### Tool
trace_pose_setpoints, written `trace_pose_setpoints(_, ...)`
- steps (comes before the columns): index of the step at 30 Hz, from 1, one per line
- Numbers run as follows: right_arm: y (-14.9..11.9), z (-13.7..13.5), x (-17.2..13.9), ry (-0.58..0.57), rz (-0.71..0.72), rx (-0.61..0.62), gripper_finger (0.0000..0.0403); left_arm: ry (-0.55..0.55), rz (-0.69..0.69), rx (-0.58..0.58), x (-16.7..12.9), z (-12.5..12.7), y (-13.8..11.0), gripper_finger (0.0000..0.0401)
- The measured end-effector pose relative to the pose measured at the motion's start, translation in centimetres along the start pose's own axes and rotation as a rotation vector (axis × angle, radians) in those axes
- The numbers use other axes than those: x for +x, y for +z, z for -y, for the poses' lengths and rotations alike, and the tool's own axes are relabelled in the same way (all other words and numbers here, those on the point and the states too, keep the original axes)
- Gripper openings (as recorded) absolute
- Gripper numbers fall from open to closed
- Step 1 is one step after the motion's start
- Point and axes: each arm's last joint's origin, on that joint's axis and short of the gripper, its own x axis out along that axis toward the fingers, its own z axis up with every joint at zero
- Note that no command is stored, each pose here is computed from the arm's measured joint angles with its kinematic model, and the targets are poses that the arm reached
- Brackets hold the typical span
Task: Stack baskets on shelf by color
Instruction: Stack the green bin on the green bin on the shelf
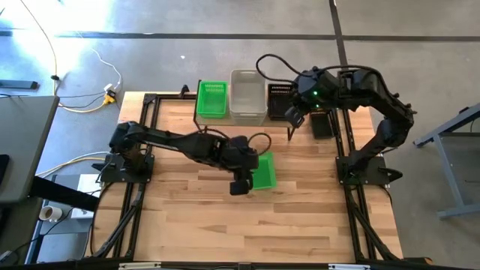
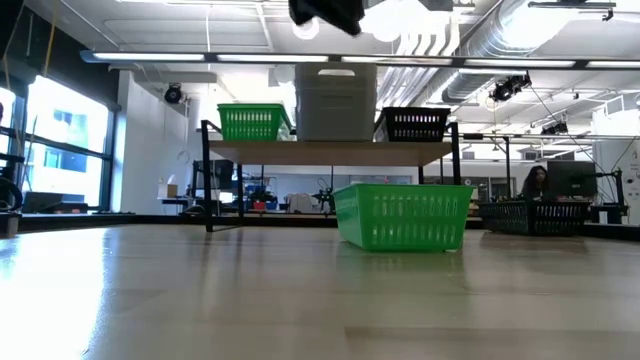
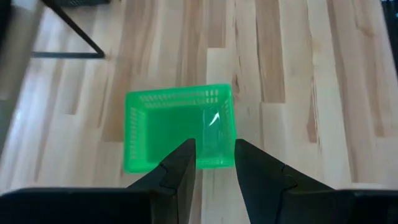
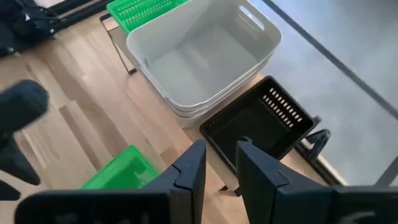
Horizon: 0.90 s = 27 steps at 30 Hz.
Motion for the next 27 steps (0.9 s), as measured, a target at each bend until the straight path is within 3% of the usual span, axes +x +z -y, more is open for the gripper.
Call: trace_pose_setpoints(27,0.1,0.4,0.2,-0.028,0.004,-0.035,0.0076,-0.078,-0.110,-0.002,9.9,2.4,-1.0,0.0102)
